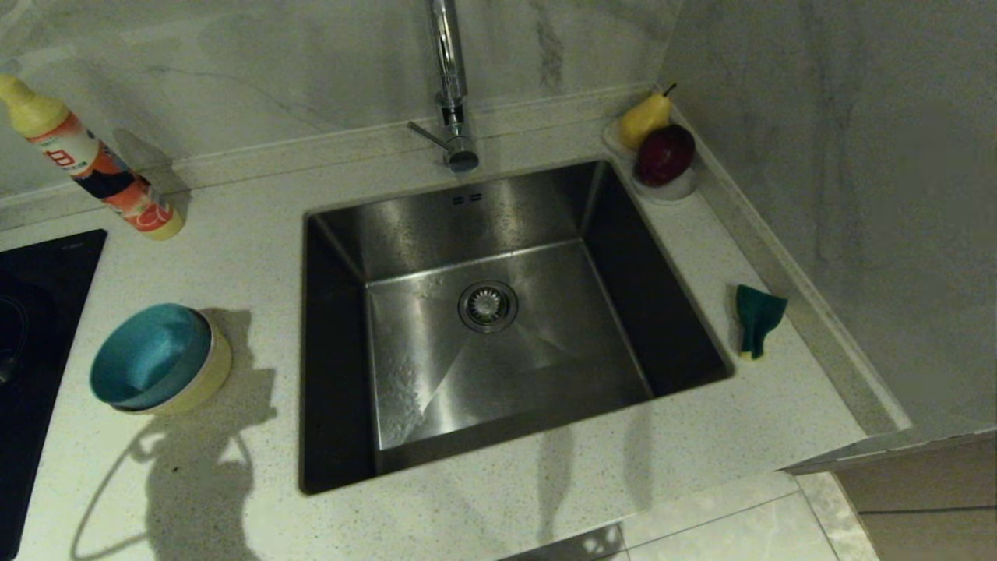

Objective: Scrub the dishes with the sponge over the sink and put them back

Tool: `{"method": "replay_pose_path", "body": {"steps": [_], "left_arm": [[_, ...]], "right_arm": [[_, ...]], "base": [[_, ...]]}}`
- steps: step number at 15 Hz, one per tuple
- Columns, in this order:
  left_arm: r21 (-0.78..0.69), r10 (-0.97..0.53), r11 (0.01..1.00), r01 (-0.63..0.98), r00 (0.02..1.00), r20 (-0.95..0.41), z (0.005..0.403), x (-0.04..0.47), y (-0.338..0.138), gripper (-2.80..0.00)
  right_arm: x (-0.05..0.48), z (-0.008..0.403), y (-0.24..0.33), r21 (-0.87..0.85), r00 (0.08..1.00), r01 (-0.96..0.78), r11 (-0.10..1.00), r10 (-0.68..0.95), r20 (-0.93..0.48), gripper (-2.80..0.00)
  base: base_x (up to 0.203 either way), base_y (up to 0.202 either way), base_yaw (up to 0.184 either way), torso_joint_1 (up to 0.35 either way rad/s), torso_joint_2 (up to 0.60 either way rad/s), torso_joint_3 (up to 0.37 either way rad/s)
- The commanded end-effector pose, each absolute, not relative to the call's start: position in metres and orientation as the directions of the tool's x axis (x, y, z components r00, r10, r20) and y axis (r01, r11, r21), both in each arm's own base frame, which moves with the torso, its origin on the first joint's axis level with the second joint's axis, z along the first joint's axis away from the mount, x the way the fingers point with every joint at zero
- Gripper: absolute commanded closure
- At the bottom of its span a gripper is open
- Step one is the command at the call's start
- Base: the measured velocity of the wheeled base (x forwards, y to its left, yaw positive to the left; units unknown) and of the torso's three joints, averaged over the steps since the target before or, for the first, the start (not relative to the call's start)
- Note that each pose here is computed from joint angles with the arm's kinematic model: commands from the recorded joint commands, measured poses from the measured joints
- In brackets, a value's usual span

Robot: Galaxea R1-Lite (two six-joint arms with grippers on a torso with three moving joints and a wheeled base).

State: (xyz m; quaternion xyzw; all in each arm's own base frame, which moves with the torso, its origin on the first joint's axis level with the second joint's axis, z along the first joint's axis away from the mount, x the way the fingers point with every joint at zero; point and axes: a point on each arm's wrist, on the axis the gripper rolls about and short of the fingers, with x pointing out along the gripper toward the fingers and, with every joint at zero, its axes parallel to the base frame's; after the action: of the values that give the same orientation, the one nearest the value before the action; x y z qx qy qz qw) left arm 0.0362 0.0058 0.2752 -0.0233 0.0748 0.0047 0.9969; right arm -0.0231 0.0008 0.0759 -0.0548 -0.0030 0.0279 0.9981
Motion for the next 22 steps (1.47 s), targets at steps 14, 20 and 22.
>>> {"method": "replay_pose_path", "body": {"steps": [14,20,22], "left_arm": [[0.076,0.02,0.997,-0.02,1.0,-0.001,0.101,-0.037,0.001,0.0],[0.038,0.008,0.999,-0.011,0.997,0.081,0.077,-0.02,0.001,0.0],[0.029,0.006,1.0,-0.009,0.996,0.086,0.077,-0.02,0.001,0.0]], "right_arm": [[-0.023,0.076,0.001,-0.111,0.998,-0.056,0.992,0.057,0.006,0.0],[-0.023,0.076,0.001,-0.111,0.998,-0.056,0.992,0.057,0.006,0.0],[-0.023,0.076,0.001,-0.111,0.998,-0.056,0.992,0.057,0.006,0.0]], "base": [[0.0,0.0,0.0,-0.004,0.0,0.0],[0.0,0.0,0.0,0.0,0.0,0.0],[0.0,0.0,0.0,0.0,0.0,0.0]]}}
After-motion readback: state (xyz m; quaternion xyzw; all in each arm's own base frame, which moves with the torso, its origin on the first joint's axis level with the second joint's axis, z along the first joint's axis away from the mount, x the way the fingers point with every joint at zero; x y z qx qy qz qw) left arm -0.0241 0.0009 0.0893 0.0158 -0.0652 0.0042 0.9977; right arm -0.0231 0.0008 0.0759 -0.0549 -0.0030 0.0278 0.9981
